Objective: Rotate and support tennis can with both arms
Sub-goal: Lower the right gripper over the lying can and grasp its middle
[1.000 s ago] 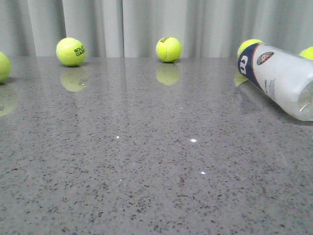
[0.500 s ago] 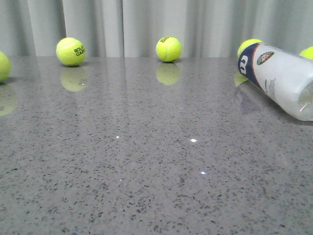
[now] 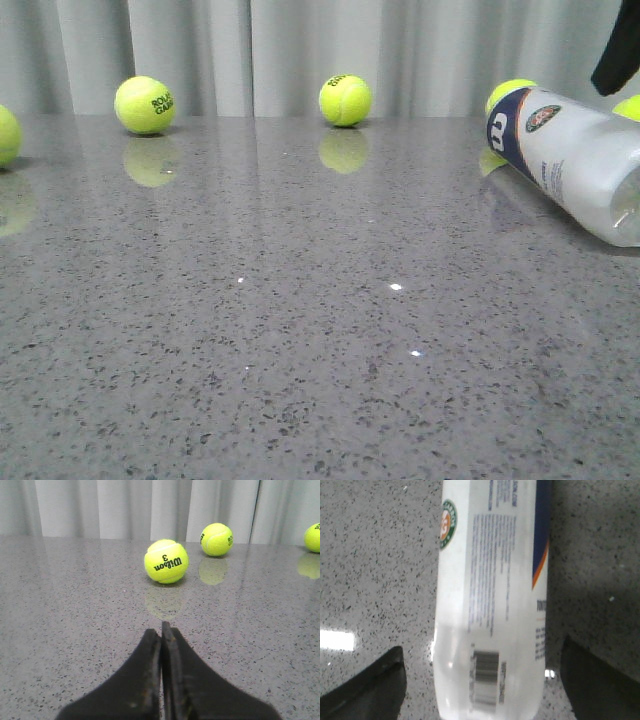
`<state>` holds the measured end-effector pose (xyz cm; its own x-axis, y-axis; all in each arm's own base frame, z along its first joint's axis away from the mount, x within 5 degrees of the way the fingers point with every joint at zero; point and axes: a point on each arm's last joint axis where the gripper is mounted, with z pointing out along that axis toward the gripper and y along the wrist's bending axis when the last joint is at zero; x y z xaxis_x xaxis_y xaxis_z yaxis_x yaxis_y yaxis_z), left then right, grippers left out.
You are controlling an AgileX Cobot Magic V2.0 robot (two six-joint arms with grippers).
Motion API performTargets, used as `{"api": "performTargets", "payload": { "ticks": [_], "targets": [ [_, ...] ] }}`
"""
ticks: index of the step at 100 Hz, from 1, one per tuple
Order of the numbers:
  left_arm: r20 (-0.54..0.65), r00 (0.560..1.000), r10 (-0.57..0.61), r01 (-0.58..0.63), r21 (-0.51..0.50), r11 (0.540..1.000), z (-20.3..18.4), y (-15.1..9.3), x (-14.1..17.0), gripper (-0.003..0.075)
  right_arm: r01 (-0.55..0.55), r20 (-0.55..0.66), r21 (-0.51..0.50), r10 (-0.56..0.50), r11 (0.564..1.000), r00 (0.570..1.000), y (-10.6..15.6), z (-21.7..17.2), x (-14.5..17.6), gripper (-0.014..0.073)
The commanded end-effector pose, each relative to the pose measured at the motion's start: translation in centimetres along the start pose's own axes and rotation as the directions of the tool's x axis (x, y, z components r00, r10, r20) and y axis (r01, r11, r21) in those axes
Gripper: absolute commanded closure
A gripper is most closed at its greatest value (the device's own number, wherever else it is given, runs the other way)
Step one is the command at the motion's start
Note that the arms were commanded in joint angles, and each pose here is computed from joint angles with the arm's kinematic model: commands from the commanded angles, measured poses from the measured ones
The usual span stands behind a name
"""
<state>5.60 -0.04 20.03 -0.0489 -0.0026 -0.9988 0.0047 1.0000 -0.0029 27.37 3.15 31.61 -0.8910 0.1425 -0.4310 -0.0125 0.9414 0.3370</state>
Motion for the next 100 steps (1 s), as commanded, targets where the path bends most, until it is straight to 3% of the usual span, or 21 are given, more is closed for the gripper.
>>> {"api": "performTargets", "payload": {
  "ticks": [1, 33, 54, 63, 75, 82, 89, 100],
  "targets": [
    [0.068, 0.998, -0.011, 0.011, -0.004, 1.000, 0.0, 0.0, 0.6, 0.0739, -0.002, 0.057, -0.037, 0.004, 0.999, 0.998, 0.5, 0.0, -1.9, -0.0029],
    [0.068, 0.998, -0.011, 0.011, -0.004, 1.000, 0.0, 0.0, 0.6, 0.0739, -0.021, -0.024, -0.034, 0.020, 0.999, 1.000, -0.2, 4.2, -5.0, -0.0018],
    [0.068, 0.998, -0.011, 0.011, -0.004, 1.000, 0.0, 0.0, 0.6, 0.0739, -0.023, -0.059, -0.051, 0.020, 0.998, 0.998, 0.0, 4.6, -5.1, 0.0245],
    [0.068, 0.998, -0.011, 0.011, -0.004, 1.000, 0.0, 0.0, 0.6, 0.0739, 0.044, -0.066, -0.063, -0.049, 0.997, 0.997, 0.6, 4.6, -4.9, 0.0288],
    [0.068, 0.998, -0.011, 0.011, -0.004, 1.000, 0.0, 0.0, 0.6, 0.0739, 0.226, -0.053, -0.105, -0.232, 0.969, 0.971, 3.0, 4.4, -4.9, 0.0285],
    [0.068, 0.998, -0.011, 0.011, -0.004, 1.000, 0.0, 0.0, 0.6, 0.0739, 0.370, -0.026, -0.126, -0.376, 0.920, 0.926, 4.9, 4.2, -5.0, 0.0285],
    [0.068, 0.998, -0.011, 0.011, -0.004, 1.000, 0.0, 0.0, 0.6, 0.0739, 0.526, 0.005, -0.137, -0.530, 0.839, 0.848, 7.1, 4.0, -4.9, 0.0285],
    [0.068, 0.998, -0.011, 0.011, -0.004, 1.000, 0.0, 0.0, 0.6, 0.0739, 0.759, 0.026, -0.126, -0.763, 0.639, 0.646, 10.0, 4.3, -4.4, 0.0285]
  ]
}}
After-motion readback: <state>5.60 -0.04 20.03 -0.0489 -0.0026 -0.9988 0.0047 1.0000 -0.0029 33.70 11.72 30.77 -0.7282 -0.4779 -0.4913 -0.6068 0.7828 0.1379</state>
